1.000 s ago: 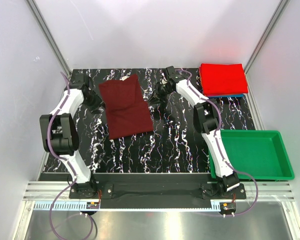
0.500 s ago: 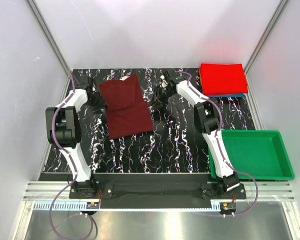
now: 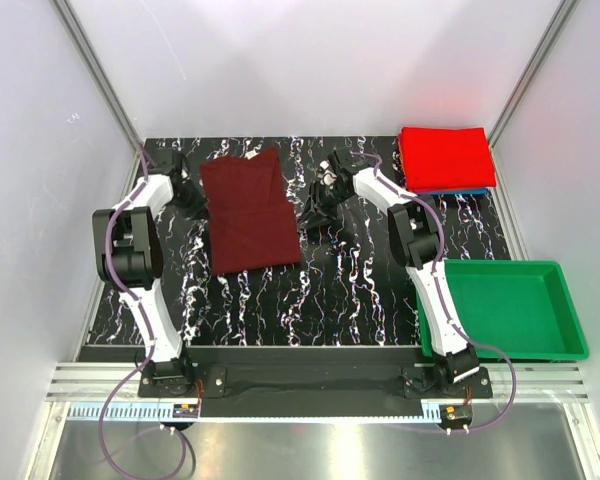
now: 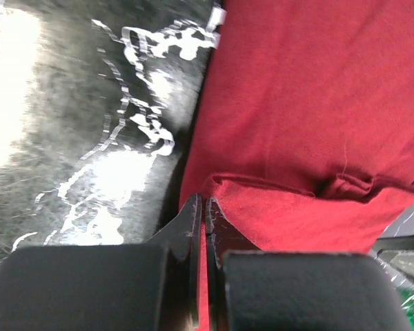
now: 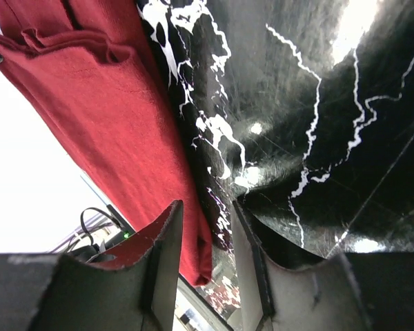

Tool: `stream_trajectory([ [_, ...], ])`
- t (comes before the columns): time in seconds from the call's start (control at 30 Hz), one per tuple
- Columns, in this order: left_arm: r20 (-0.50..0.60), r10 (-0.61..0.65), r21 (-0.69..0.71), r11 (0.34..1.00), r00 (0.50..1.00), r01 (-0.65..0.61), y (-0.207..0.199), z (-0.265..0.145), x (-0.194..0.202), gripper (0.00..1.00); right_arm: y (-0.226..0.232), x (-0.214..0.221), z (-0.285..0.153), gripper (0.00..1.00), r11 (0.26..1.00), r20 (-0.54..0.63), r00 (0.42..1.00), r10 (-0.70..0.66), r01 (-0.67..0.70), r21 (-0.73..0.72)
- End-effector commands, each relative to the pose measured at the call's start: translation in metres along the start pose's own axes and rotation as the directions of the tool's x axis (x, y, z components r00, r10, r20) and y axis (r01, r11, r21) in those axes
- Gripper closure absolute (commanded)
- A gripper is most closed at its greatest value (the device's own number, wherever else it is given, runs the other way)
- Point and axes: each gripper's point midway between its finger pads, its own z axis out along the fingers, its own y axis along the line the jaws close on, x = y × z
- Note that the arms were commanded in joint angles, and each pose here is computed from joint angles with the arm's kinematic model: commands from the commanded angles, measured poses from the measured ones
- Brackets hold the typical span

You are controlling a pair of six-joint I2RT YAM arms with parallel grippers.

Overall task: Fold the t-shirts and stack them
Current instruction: Fold the tshirt

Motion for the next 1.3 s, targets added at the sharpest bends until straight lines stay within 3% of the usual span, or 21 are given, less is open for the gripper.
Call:
stream_trajectory([
  [0.0,0.074,-0.064,0.015,0.998,0.995,0.063,0.003,-0.006,-0.019,1.00,0.024,-0.017,-0.015,0.59,0.997,0.078,0.994,-0.076,0.078,-0.025],
  [0.3,0.036,-0.108,-0.006,0.994,0.993,0.109,0.020,0.014,-0.015,1.00,0.030,-0.021,-0.009,0.60,0.996,0.089,0.993,-0.078,0.082,-0.047],
  [0.33,0.039,-0.099,-0.005,0.995,0.994,0.099,0.020,0.013,-0.017,0.95,0.030,-0.018,-0.009,0.60,0.996,0.082,0.994,-0.075,0.079,-0.043],
  [0.47,0.068,-0.077,-0.014,0.997,0.995,0.078,0.013,-0.006,-0.032,0.57,0.032,-0.004,-0.017,0.59,0.996,0.063,0.994,-0.089,0.091,-0.021],
  [0.6,0.103,-0.071,-0.126,0.989,0.992,0.084,0.027,-0.045,-0.030,0.48,0.024,0.025,-0.020,0.52,0.997,0.030,0.997,-0.075,0.075,-0.008],
  [0.77,0.094,-0.119,-0.106,0.986,0.988,0.128,0.042,-0.067,0.019,0.46,0.024,0.055,-0.022,0.43,0.996,-0.003,0.996,-0.085,0.085,0.006],
  [0.93,-0.024,-0.129,-0.054,0.990,0.991,0.128,0.057,-0.060,0.095,0.43,0.030,0.078,-0.017,0.41,0.993,-0.040,0.993,-0.115,0.114,-0.010],
  [1.27,-0.137,-0.191,-0.062,0.981,0.972,0.184,0.072,-0.033,0.137,0.45,0.024,0.088,0.014,0.42,0.995,-0.081,0.992,-0.097,0.097,-0.009],
])
